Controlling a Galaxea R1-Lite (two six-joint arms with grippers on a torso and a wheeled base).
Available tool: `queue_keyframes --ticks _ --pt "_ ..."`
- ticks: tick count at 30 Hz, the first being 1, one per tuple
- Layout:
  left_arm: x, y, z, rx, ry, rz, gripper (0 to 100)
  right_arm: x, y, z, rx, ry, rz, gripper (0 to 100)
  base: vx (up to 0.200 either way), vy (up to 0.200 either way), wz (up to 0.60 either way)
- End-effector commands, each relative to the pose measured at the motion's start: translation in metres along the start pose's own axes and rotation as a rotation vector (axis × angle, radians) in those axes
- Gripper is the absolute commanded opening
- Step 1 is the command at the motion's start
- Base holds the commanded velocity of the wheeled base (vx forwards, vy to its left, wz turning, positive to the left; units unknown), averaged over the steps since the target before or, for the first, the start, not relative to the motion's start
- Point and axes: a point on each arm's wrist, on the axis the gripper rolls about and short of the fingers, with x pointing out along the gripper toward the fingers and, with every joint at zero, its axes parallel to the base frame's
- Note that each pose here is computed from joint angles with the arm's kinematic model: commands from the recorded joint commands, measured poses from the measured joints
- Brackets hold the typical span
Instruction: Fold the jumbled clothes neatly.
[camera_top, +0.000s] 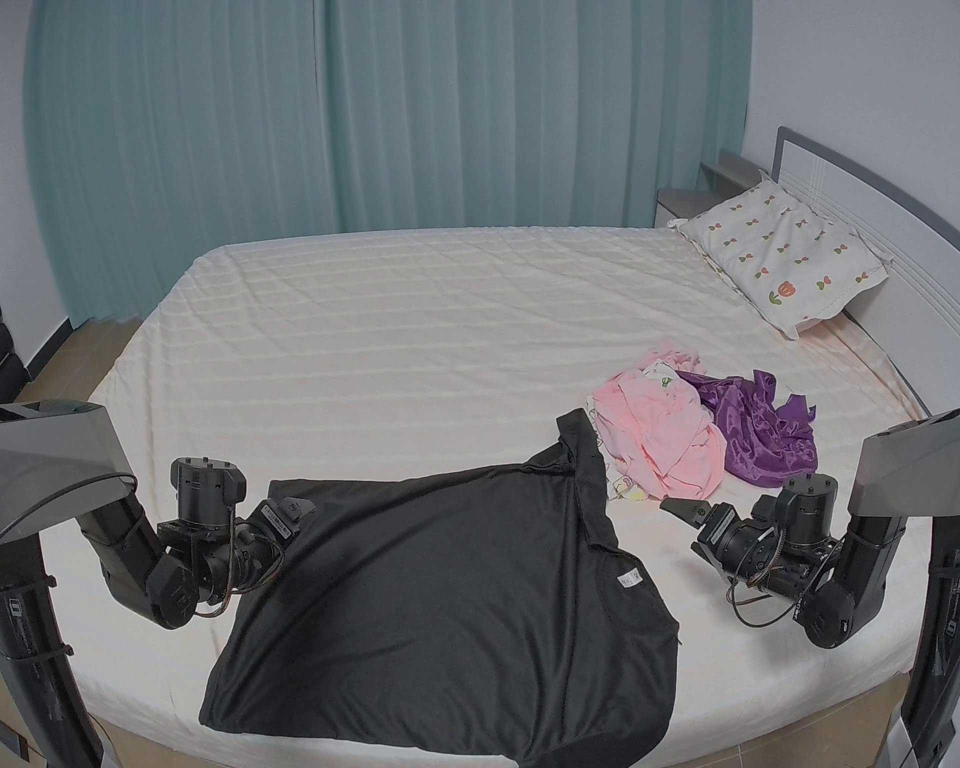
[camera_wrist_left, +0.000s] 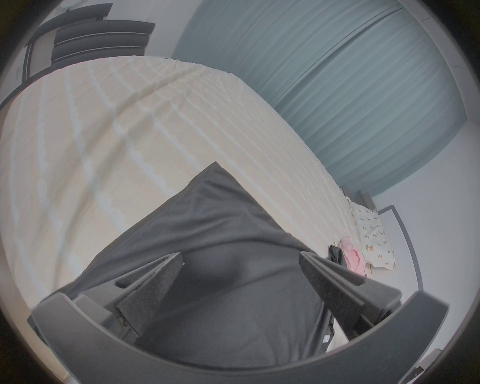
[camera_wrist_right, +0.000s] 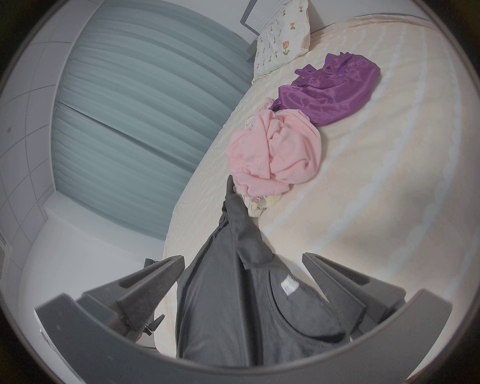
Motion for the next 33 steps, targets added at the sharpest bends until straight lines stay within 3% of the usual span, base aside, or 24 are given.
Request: queue_keyframes --ticks 1,9,13,16,19,23,32,33 --pt "0.005 0.005 0.002 -0.008 -0.005 0.018 100 0.001 0.0 -0.001 -0.003 0.003 -0.001 100 0.0 0.0 0.0" --pt "0.036 0.014 0.029 -0.022 -0.073 0.036 100 0.0 -0.001 -0.001 -0.01 0.005 -0.003 100 0.0 0.0 0.0" --pt "0.062 0.026 0.037 0.096 -0.076 0.081 100 0.0 0.0 -0.004 -0.012 0.012 -0.002 100 0.0 0.0 0.0" --pt "0.08 0.028 0.043 0.115 -0.092 0.075 100 0.0 0.0 -0.004 -0.013 0.013 -0.002 100 0.0 0.0 0.0" --pt "0.091 0.028 0.044 0.12 -0.095 0.07 100 0.0 0.0 -0.004 -0.013 0.013 -0.002 100 0.0 0.0 0.0" --pt "0.117 0.033 0.043 0.2 -0.06 0.104 100 0.0 0.0 -0.004 -0.013 0.013 -0.002 100 0.0 0.0 0.0" --pt "0.138 0.035 0.046 0.204 -0.079 0.094 100 0.001 0.001 -0.005 -0.015 0.016 0.001 100 0.0 0.0 0.0" --pt "0.139 0.036 0.046 0.205 -0.077 0.097 0 0.001 0.001 -0.005 -0.015 0.016 0.001 100 0.0 0.0 0.0"
